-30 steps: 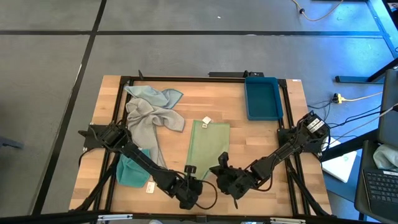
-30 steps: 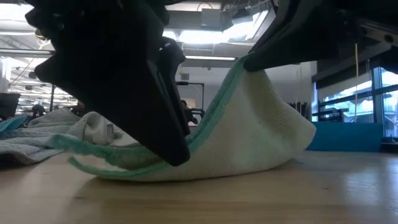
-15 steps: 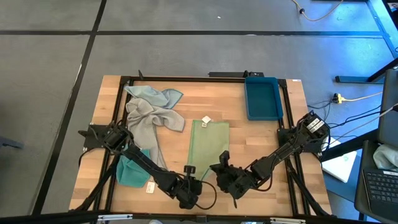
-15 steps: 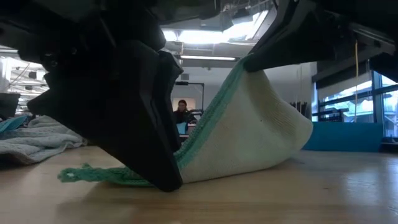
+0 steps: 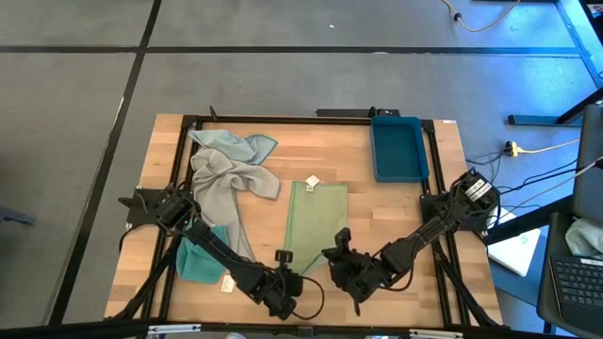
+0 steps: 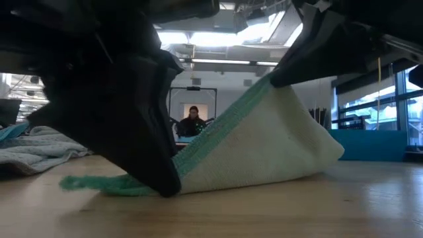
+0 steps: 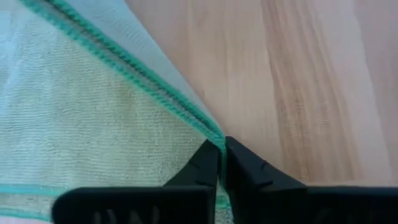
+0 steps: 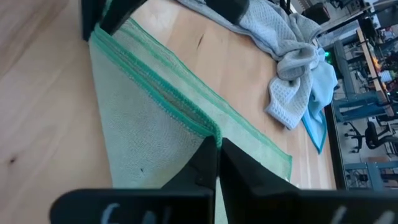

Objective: Fold microfiber towels
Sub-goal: Fold the green microfiber cloth

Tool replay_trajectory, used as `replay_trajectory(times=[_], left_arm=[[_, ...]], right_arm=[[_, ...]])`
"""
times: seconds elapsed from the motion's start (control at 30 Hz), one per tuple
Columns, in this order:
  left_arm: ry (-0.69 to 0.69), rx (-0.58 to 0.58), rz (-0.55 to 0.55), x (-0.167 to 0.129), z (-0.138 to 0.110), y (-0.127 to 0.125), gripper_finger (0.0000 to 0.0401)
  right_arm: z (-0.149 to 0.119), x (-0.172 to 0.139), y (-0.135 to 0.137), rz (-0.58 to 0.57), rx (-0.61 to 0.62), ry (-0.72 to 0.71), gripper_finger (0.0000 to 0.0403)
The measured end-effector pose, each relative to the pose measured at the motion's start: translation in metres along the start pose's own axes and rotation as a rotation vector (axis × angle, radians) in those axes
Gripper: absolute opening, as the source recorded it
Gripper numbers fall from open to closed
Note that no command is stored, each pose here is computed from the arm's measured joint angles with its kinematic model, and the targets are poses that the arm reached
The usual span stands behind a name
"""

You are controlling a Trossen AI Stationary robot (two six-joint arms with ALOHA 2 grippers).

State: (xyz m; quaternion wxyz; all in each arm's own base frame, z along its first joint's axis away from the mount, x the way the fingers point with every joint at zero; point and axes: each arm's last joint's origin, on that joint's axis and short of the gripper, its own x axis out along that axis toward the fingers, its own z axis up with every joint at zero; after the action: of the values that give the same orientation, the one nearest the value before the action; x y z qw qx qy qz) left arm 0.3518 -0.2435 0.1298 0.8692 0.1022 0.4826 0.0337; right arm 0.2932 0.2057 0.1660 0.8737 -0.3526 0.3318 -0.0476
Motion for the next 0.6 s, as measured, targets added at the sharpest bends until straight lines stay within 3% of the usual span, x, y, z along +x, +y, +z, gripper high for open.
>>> replay_trajectory(times=[0.3, 0.6], left_arm=[[-0.009, -0.023, 0.001, -0.008, 0.007, -0.002, 0.0001], [-0.106, -0.05, -0.075, -0.037, 0.036, -0.017, 0.0]], right_arm=[[0.001, -0.011, 0.009, 0.016, -0.025, -0.018, 0.0012], [0.004, -0.053, 0.035, 0.132, -0.02, -0.109, 0.0012]])
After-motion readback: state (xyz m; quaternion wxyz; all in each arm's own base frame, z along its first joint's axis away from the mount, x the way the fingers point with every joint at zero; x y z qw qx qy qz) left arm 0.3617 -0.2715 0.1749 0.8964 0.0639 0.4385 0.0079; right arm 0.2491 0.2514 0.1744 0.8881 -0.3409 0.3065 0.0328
